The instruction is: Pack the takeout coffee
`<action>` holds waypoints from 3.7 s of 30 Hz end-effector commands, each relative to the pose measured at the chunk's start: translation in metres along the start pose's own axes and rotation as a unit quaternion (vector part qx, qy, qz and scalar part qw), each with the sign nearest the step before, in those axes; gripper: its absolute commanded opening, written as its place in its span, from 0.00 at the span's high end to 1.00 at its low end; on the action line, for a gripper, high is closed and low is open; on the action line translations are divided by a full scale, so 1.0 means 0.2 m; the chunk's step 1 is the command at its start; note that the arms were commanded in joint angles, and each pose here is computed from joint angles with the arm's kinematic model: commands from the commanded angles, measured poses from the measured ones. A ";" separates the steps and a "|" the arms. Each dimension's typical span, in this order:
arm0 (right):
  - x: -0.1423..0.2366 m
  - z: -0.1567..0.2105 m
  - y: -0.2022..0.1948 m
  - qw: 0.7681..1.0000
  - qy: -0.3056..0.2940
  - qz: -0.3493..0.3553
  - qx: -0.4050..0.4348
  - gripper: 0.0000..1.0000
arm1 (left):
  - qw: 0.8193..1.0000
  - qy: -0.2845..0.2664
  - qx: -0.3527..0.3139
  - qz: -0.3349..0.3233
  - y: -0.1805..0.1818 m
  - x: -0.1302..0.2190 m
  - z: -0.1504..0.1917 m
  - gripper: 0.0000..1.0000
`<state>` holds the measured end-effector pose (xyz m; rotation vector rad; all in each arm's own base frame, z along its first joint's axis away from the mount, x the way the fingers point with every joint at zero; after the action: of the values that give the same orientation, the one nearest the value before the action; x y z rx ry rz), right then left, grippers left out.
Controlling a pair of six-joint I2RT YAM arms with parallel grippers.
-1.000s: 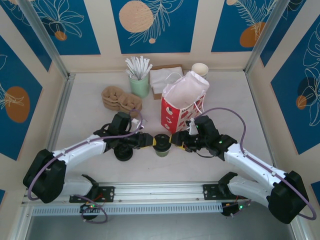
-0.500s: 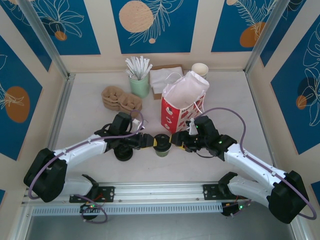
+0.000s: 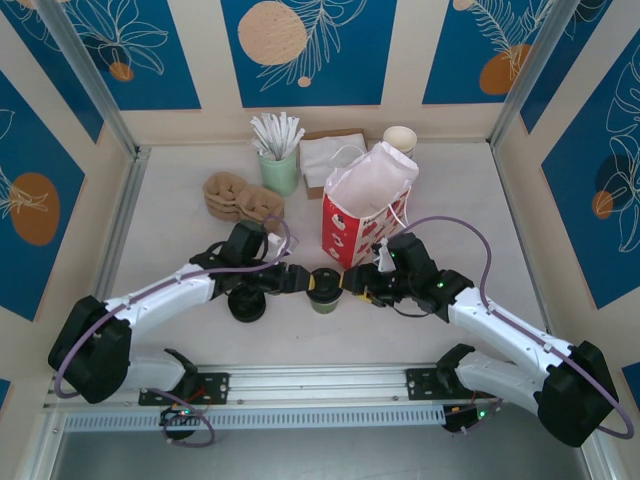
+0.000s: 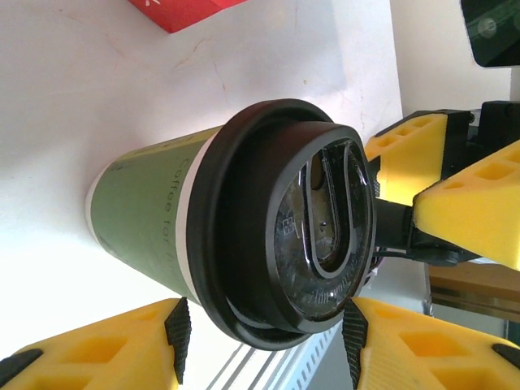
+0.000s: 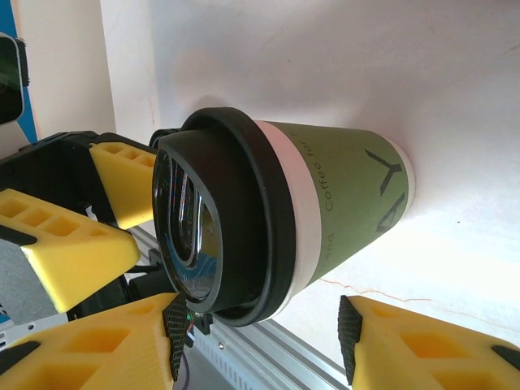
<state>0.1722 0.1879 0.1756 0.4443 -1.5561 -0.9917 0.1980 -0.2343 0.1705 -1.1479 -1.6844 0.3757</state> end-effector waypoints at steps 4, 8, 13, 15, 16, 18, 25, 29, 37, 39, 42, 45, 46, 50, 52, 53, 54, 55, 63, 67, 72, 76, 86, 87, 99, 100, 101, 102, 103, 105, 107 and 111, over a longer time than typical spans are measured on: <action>0.02 0.01 0.01 1.000 -0.002 0.004 0.006 0.45 | 1.000 0.002 -0.022 -0.008 -0.04 0.02 -0.02 0.46; 0.02 0.01 0.01 1.000 0.000 0.005 0.007 0.44 | 1.000 0.000 -0.027 -0.003 -0.06 0.01 -0.03 0.47; 0.03 0.01 0.01 1.000 -0.002 0.006 0.009 0.43 | 0.999 0.003 -0.032 0.000 -0.08 0.00 -0.04 0.47; 0.02 0.01 0.01 1.000 -0.002 0.006 0.009 0.42 | 0.999 0.002 -0.032 -0.003 -0.08 -0.01 -0.05 0.47; 0.02 0.01 0.01 1.000 -0.002 0.006 0.010 0.42 | 0.999 0.004 -0.032 -0.003 -0.07 -0.01 -0.05 0.47; 0.02 0.01 0.01 1.000 -0.001 0.006 0.009 0.42 | 0.999 0.006 -0.035 -0.003 -0.08 -0.01 -0.05 0.47; 0.00 0.01 0.02 1.000 0.001 0.008 0.010 0.41 | 0.999 0.013 -0.038 -0.015 -0.08 -0.01 -0.05 0.47; -0.01 0.01 0.02 1.000 0.002 0.012 0.009 0.41 | 0.999 0.016 -0.040 -0.030 -0.07 -0.01 -0.04 0.46; -0.03 0.01 0.02 1.000 0.002 0.020 0.006 0.41 | 0.998 0.011 -0.043 -0.048 -0.05 0.00 -0.05 0.41; -0.03 0.01 0.01 1.000 0.001 0.021 0.005 0.41 | 0.998 0.010 -0.044 -0.046 -0.05 -0.01 -0.06 0.41; -0.04 0.01 0.01 1.000 -0.001 0.022 0.005 0.41 | 0.998 0.008 -0.047 -0.050 -0.05 -0.01 -0.07 0.41; -0.04 0.01 0.01 1.000 -0.001 0.025 0.003 0.41 | 0.998 0.008 -0.047 -0.050 -0.04 -0.02 -0.08 0.41; -0.05 0.01 0.00 1.000 0.000 0.027 0.002 0.41 | 0.998 0.008 -0.047 -0.050 -0.04 -0.03 -0.08 0.42; -0.05 0.01 -0.02 0.999 -0.001 0.033 0.000 0.41 | 0.998 0.011 -0.044 -0.052 -0.02 -0.05 -0.08 0.43; -0.06 0.01 -0.03 0.999 -0.002 0.038 -0.001 0.41 | 0.998 0.015 -0.042 -0.055 -0.01 -0.06 -0.08 0.43; -0.06 0.01 -0.04 0.999 -0.004 0.041 -0.003 0.41 | 0.998 0.016 -0.040 -0.055 0.00 -0.06 -0.07 0.44; -0.06 0.01 -0.05 0.999 -0.005 0.045 -0.004 0.42 | 0.998 0.018 -0.039 -0.055 0.00 -0.06 -0.07 0.44; -0.06 0.01 -0.06 0.999 -0.006 0.049 -0.005 0.42 | 0.998 0.018 -0.039 -0.055 0.00 -0.06 -0.07 0.44; -0.07 0.01 -0.10 0.998 -0.010 0.062 -0.009 0.43 | 0.997 0.024 -0.038 -0.058 0.01 -0.06 -0.05 0.44; -0.08 0.01 -0.12 0.997 -0.007 0.070 -0.011 0.43 | 0.997 0.028 -0.036 -0.060 0.02 -0.07 -0.04 0.44; -0.09 0.01 -0.13 0.997 -0.006 0.075 -0.013 0.43 | 0.997 0.033 -0.034 -0.062 0.04 -0.08 -0.02 0.45; -0.09 0.01 -0.15 0.997 -0.006 0.078 -0.014 0.43 | 0.997 0.037 -0.032 -0.064 0.04 -0.09 -0.01 0.45; -0.09 0.01 -0.14 0.997 -0.006 0.078 -0.014 0.43 | 0.997 0.040 -0.022 -0.064 0.07 -0.11 0.02 0.48; -0.09 0.01 -0.14 0.997 -0.006 0.078 -0.014 0.43 | 0.997 0.042 -0.021 -0.065 0.07 -0.11 0.03 0.48; -0.10 0.01 -0.18 0.996 -0.005 0.089 -0.018 0.43 | 0.996 0.049 -0.012 -0.067 0.11 -0.14 0.09 0.49; -0.11 0.01 -0.18 0.996 -0.004 0.089 -0.019 0.43 | 0.996 0.051 -0.011 -0.068 0.12 -0.14 0.10 0.49; -0.11 0.01 -0.18 0.996 -0.003 0.091 -0.020 0.43 | 0.996 0.052 -0.010 -0.068 0.12 -0.14 0.10 0.49; -0.11 0.01 -0.19 0.996 -0.002 0.092 -0.021 0.43 | 0.996 0.053 -0.008 -0.069 0.13 -0.15 0.11 0.50; -0.12 0.02 -0.19 0.995 -0.001 0.094 -0.022 0.43 | 0.996 0.055 -0.006 -0.070 0.14 -0.15 0.12 0.50; -0.12 0.01 -0.20 0.995 0.000 0.096 -0.023 0.43 | 0.996 0.057 -0.001 -0.066 0.14 -0.16 0.13 0.50; -0.12 0.02 -0.21 0.995 0.002 0.100 -0.023 0.43 | 0.996 0.056 0.002 -0.065 0.14 -0.16 0.14 0.51; -0.13 0.02 -0.21 0.995 0.004 0.101 -0.023 0.43 | 0.996 0.058 0.003 -0.065 0.15 -0.16 0.15 0.51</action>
<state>0.1752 0.1950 0.1544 0.3770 -1.5597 -0.9360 0.2057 -0.2486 0.1536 -1.1505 -1.7413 0.2826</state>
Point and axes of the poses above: each hand's point on the last joint's axis, 136 mm out from that joint toward the fingers, its own x axis back along the fingers, its own y axis along the line the jaws close on, z = x × y, the point moved 6 cm from there along x, back along the fingers, and after that the axes turned 13 degrees about -x, right-handed, at the moved point
